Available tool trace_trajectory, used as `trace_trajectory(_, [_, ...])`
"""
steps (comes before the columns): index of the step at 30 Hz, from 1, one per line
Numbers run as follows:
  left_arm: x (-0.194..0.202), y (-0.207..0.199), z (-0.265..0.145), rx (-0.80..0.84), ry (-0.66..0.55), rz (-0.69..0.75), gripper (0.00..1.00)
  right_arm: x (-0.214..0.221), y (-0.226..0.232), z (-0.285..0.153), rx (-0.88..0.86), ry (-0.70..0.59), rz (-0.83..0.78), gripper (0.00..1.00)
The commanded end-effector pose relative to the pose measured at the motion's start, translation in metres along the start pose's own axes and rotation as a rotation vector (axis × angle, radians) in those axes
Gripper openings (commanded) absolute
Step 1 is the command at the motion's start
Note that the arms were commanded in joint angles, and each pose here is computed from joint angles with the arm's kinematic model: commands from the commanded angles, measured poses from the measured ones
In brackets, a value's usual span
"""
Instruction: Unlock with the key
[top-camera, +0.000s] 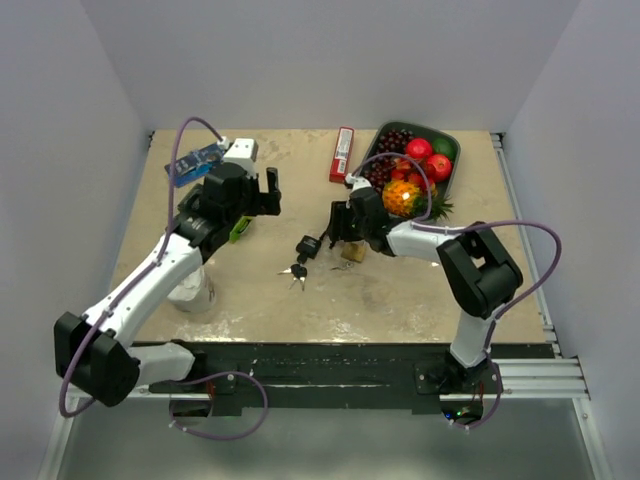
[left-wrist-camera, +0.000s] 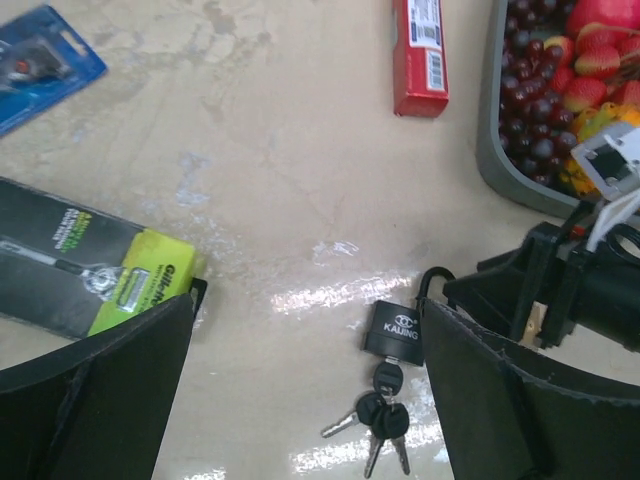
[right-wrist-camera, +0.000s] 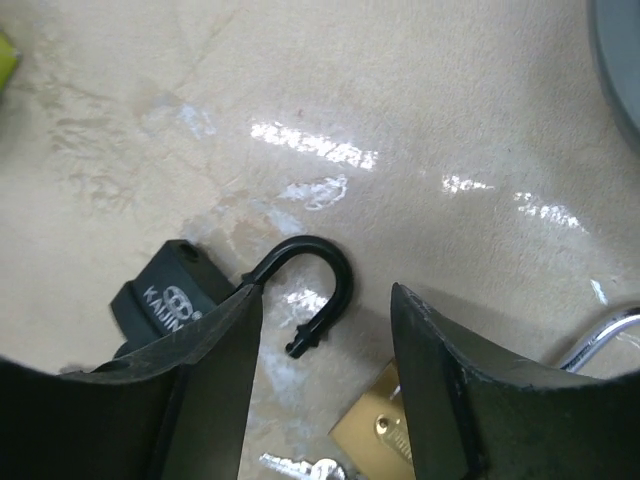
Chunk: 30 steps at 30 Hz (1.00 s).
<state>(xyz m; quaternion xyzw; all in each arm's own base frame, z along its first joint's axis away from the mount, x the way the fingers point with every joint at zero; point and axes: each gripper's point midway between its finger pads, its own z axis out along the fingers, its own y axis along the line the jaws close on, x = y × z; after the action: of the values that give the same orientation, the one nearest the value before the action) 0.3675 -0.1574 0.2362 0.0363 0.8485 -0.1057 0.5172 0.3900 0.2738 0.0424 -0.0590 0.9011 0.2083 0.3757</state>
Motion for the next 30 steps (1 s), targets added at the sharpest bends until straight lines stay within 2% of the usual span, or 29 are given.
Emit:
trace_trajectory(1, [-0.027,0.034,-0.025,-0.113,-0.163,-0.019,1.00,-0.035,0.025,-0.035,-0.109,-0.100,-0.028,0.59])
trace_trajectory(4, [-0.023,0.067,-0.040,-0.223,-0.207,-0.040,1.00,-0.045,0.031,-0.056,-0.174,-0.147,-0.033,0.59])
trace_trajectory(8, [-0.023,0.084,-0.050,-0.189,-0.223,-0.072,1.00,-0.056,0.023,-0.081,-0.217,-0.215,-0.018,0.59])
trace_trajectory(13, [-0.020,0.089,-0.054,-0.185,-0.234,-0.027,1.00,-0.089,0.008,-0.131,-0.193,-0.358,-0.021,0.59])
trace_trajectory(18, [-0.031,0.084,-0.069,-0.149,-0.316,0.019,1.00,-0.106,-0.011,-0.179,-0.079,-0.475,-0.040,0.60])
trace_trajectory(23, [-0.033,0.088,-0.080,-0.168,-0.344,0.026,0.99,-0.114,-0.020,-0.230,-0.018,-0.584,-0.051,0.60])
trace_trajectory(30, [-0.044,0.083,-0.097,-0.136,-0.427,-0.004,0.99,-0.114,-0.032,-0.258,0.048,-0.642,-0.047,0.61])
